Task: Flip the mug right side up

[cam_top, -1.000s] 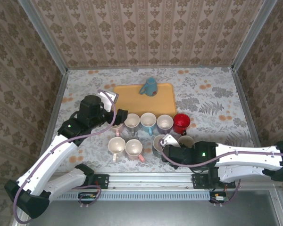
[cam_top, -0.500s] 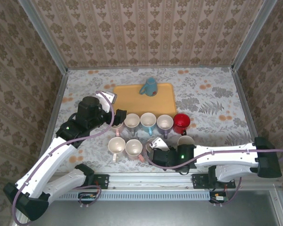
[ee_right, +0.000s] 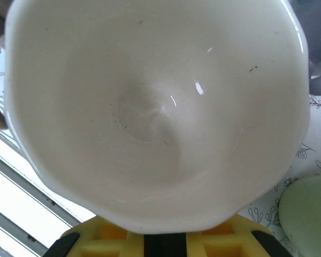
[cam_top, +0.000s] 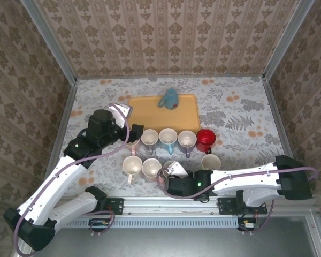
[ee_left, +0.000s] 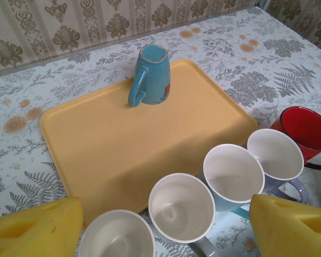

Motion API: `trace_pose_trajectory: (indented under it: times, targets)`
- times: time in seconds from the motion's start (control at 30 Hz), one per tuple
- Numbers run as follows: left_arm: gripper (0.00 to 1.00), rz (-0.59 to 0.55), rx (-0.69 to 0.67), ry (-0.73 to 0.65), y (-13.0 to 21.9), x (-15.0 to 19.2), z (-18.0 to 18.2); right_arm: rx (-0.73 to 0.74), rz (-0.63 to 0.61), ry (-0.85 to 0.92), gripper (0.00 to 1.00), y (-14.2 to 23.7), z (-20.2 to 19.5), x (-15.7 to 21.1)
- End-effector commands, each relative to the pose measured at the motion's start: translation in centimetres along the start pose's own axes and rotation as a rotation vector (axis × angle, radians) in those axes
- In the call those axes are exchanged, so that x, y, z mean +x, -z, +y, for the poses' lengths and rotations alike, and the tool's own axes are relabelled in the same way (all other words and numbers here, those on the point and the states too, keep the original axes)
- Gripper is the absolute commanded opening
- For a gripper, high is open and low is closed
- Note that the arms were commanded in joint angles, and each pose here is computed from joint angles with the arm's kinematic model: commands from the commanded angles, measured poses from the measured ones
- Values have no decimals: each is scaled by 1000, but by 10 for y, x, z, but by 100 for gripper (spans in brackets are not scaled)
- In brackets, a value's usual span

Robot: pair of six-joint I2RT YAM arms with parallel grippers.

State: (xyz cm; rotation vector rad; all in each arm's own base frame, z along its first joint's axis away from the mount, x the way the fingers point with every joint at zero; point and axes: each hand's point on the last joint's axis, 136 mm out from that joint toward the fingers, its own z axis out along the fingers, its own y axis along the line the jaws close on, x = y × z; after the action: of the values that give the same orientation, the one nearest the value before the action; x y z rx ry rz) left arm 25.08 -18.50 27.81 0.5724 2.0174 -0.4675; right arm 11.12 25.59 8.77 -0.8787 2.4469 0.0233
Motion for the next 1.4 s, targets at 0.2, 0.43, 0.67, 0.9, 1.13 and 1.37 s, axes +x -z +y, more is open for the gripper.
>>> trace_pose_trajectory:
  times: [0.2, 0.43, 0.67, 0.9, 1.13, 1.37]
  targets:
    - [82, -20, -5, -14, 3, -2, 1, 27, -89, -25, 15, 3, 0, -21]
    - [82, -13, -1, -15, 2, 0, 0, 1, -111, -25, 45, 13, -1, -24]
    - [82, -3, 8, -17, 0, 2, -2, -32, -171, -21, 58, 47, -21, -26]
    - [82, 21, 16, -15, -5, 6, -3, -110, -281, -13, 62, 82, -32, -43]
    - [81, 69, 46, 12, -20, 9, -12, -100, -308, -165, 61, 77, -63, -69]
    - [80, 166, 117, 99, -55, -4, -28, -109, -389, -339, 61, 79, -103, -112]
